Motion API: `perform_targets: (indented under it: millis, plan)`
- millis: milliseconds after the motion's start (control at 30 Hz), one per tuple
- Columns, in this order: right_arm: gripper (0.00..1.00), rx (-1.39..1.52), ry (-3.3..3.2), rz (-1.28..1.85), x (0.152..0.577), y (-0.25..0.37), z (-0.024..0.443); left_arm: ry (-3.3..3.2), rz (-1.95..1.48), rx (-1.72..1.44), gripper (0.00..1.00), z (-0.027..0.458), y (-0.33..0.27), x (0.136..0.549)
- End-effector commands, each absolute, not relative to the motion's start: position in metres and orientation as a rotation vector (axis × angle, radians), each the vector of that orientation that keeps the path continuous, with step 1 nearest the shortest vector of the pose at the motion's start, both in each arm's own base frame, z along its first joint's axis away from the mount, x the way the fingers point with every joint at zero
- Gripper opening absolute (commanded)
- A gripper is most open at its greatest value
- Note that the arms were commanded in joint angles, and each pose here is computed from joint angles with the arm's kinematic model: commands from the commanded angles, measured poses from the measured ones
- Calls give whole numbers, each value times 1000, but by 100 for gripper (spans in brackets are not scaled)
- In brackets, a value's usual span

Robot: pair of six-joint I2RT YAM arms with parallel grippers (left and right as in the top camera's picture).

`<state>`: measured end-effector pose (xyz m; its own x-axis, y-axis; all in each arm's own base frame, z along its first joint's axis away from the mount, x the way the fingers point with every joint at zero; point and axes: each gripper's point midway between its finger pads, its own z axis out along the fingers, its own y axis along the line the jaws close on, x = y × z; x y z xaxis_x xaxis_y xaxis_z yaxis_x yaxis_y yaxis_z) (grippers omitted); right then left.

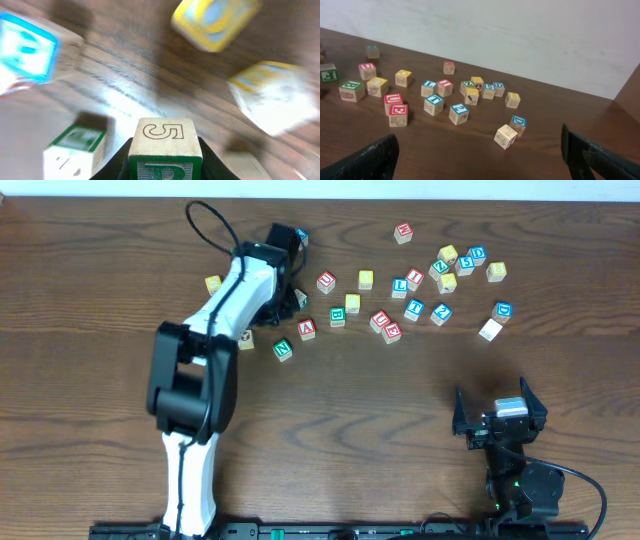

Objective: Spell out ROBOT
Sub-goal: 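Lift the R block and carry it toward the open table area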

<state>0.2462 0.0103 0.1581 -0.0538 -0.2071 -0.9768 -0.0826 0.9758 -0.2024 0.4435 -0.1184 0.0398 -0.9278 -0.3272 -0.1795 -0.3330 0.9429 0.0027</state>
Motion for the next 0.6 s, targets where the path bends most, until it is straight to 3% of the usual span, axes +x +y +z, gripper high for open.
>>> perform_targets:
  millis: [0, 133, 333, 567]
  plan:
    - [99, -206, 1629, -96, 246, 9, 158, 2780, -28, -336, 11, 131, -114, 445]
    - [99, -206, 1629, -97, 246, 9, 158, 2755, -33, -258, 12, 178, -107, 419]
    - [99, -206, 1629, -96, 246, 9, 158, 2851, -167, -139, 8, 231, -106, 339]
    - [99, -206, 1629, -97, 246, 9, 158, 2839, -196, -57, 8, 256, -102, 276]
